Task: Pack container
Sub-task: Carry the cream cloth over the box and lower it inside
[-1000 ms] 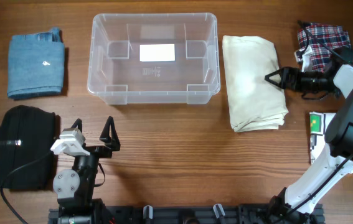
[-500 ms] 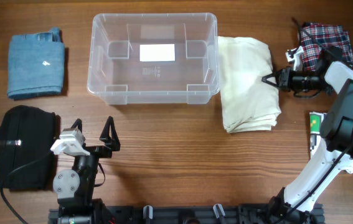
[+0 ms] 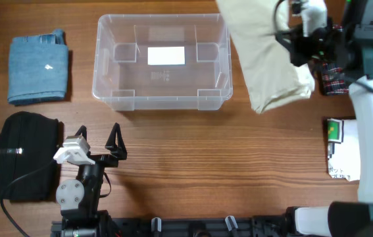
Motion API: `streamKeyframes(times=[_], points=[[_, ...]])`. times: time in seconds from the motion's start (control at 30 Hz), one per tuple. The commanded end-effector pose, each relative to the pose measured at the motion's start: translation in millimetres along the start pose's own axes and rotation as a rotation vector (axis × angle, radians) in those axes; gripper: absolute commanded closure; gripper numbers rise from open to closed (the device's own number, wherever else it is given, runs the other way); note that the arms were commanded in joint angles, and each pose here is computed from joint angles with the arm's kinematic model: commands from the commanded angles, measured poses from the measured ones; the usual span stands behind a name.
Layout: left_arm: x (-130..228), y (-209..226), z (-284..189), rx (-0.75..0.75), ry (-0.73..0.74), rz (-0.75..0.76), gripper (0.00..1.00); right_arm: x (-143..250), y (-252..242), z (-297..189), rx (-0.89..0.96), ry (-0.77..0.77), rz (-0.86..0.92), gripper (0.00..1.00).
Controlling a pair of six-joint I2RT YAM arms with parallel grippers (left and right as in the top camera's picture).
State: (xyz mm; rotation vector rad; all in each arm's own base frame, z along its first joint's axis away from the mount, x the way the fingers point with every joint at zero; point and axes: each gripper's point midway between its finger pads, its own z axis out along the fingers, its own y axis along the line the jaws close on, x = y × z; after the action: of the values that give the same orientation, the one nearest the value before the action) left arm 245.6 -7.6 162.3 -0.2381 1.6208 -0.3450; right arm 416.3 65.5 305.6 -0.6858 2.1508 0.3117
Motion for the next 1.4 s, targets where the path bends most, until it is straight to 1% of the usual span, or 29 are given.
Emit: streamKeyframes(times=[0.0, 0.03, 0.1, 0.17, 0.23, 0.27, 0.33, 0.37, 0.43, 0.5, 0.63, 0.77, 0.93, 1.03, 1.2, 1.37], points=[[3, 0, 0, 0.002, 0.005, 0.001, 0.0, -48, 6, -26, 0.186, -0.095, -0.263, 0.96], [3, 0, 0, 0.002, 0.005, 0.001, 0.0, -55, 11, -25, 0.194, -0.113, -0.299, 0.96], [3, 0, 0, 0.002, 0.005, 0.001, 0.0, -85, 39, -17, 0.182, -0.196, -0.479, 0.96], [3, 0, 0, 0.002, 0.005, 0.001, 0.0, -113, 68, -8, 0.181, -0.286, -0.62, 0.96], [3, 0, 0, 0.002, 0.005, 0.001, 0.0, -133, 94, 0, 0.166, -0.36, -0.71, 0.96], [3, 0, 0, 0.002, 0.005, 0.001, 0.0, -146, 116, 10, 0.148, -0.412, -0.771, 0.96], [3, 0, 0, 0.002, 0.005, 0.001, 0.0, -156, 139, 30, 0.125, -0.455, -0.822, 0.96], [3, 0, 0, 0.002, 0.005, 0.001, 0.0, -159, 153, 48, 0.106, -0.473, -0.854, 0.96], [3, 0, 0, 0.002, 0.005, 0.0, 0.0, -155, 167, 81, 0.091, -0.463, -0.893, 0.96], [3, 0, 0, 0.002, 0.005, 0.001, 0.0, -143, 177, 127, 0.098, -0.421, -0.945, 0.96], [3, 0, 0, 0.002, 0.005, 0.001, 0.0, -119, 174, 176, 0.132, -0.326, -0.966, 0.96], [3, 0, 0, 0.002, 0.005, 0.001, 0.0, -105, 166, 197, 0.166, -0.264, -1.038, 0.96], [3, 0, 0, 0.002, 0.005, 0.001, 0.0, -100, 162, 218, 0.197, -0.256, -1.137, 0.96], [3, 0, 0, 0.002, 0.005, 0.001, 0.0, -88, 155, 233, 0.218, -0.209, -1.197, 0.96], [3, 0, 0, 0.002, 0.005, 0.001, 0.0, -66, 151, 260, 0.203, -0.156, -1.269, 0.96], [3, 0, 0, 0.002, 0.005, 0.001, 0.0, -53, 148, 279, 0.199, -0.142, -1.284, 0.96]])
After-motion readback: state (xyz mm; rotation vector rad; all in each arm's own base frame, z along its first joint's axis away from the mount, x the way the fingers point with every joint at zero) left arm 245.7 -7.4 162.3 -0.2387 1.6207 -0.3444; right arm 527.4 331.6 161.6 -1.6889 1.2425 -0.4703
